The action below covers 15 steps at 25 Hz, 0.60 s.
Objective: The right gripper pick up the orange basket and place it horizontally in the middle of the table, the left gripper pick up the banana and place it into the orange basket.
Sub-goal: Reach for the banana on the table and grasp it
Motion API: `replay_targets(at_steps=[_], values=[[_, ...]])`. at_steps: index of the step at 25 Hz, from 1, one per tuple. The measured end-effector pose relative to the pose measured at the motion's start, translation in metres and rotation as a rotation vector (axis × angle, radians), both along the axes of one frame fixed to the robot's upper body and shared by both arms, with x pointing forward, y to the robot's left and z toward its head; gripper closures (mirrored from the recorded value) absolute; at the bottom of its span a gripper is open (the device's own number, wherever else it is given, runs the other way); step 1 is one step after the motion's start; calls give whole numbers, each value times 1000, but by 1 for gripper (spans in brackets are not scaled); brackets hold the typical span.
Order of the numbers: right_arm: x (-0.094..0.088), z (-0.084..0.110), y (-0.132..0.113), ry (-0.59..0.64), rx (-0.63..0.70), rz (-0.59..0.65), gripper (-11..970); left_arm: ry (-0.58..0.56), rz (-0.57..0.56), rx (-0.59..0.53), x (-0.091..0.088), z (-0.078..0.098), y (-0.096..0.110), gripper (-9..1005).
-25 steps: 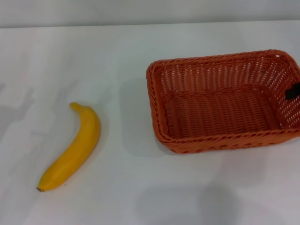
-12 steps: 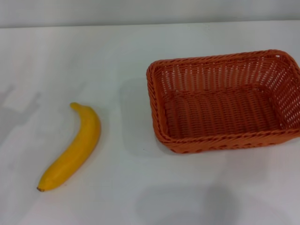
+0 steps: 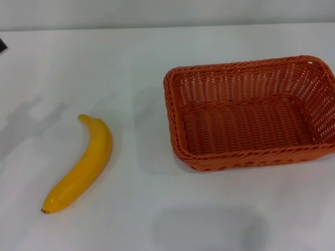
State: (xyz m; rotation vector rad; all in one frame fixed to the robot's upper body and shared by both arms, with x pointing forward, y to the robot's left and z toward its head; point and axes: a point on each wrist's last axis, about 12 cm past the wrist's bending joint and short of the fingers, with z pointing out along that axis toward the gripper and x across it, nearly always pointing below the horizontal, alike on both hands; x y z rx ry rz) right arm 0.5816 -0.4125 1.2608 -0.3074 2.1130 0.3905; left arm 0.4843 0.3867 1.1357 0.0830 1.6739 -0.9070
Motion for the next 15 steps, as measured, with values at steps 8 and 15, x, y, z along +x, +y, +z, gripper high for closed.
replay_targets(at_steps=[8, 15], values=[[-26, -22, -31, -274, -44, -101, 192, 370, -186, 107, 48, 56, -21, 110], [-37, -47, -37, -331, -131, -154, 196, 728, -273, 347, 89, 93, -46, 110]])
